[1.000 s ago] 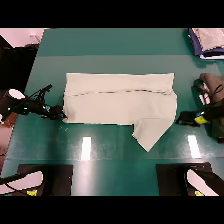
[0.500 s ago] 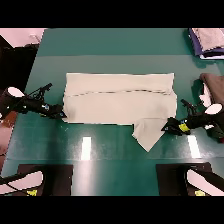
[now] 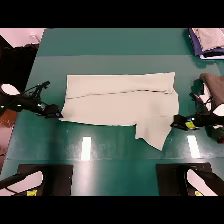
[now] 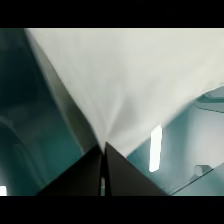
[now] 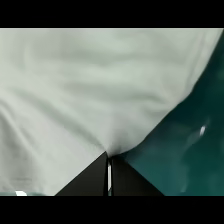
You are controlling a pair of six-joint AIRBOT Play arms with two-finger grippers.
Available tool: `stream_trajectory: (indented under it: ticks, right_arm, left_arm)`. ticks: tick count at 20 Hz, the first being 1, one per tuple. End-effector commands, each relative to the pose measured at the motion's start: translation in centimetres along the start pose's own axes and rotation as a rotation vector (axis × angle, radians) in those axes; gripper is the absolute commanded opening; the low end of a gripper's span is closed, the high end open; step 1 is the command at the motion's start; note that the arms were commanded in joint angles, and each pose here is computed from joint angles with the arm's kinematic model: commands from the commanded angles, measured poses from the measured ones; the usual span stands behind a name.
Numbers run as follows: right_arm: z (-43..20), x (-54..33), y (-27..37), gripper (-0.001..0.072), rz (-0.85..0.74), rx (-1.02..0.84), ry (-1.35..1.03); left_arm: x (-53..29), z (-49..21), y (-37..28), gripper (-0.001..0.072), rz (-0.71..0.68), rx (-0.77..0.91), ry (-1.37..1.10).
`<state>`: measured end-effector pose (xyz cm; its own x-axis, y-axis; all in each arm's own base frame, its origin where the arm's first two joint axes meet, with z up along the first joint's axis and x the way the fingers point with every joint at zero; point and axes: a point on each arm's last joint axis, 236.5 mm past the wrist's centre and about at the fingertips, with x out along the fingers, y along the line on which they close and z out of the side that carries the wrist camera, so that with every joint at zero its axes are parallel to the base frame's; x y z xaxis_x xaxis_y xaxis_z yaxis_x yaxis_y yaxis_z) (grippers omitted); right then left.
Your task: Fold the shirts.
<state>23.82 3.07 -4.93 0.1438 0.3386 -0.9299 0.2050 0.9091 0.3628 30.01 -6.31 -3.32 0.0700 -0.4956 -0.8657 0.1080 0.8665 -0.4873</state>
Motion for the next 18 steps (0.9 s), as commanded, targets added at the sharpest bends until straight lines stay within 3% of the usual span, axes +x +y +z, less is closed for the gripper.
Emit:
stream_trajectory:
  ticks: [1,7,14,18]
  right_arm:
    - [-3.8,-4.5,-1.4,0.0013,-0.123,-0.094,0.083]
    - [-7.2,-8.6,-0.6,0.0013,-0.155,-0.153,0.023]
    - [-2.7,-8.8,2.5,0.0012,-0.079,-0.207,-0.105]
    - [3.2,-9.0,4.7,0.0013,-0.076,-0.269,-0.154]
  left_arm:
    - [-3.0,-3.1,-0.6,0.0027,0.074,0.054,0.042]
    - [-3.8,-8.8,-4.0,0.0029,0.007,0.019,0.093]
    - [-6.2,-3.2,-5.4,0.0029,-0.003,0.037,-0.104]
    - [-6.9,0.5,-4.5,0.0029,0.033,0.011,-0.228]
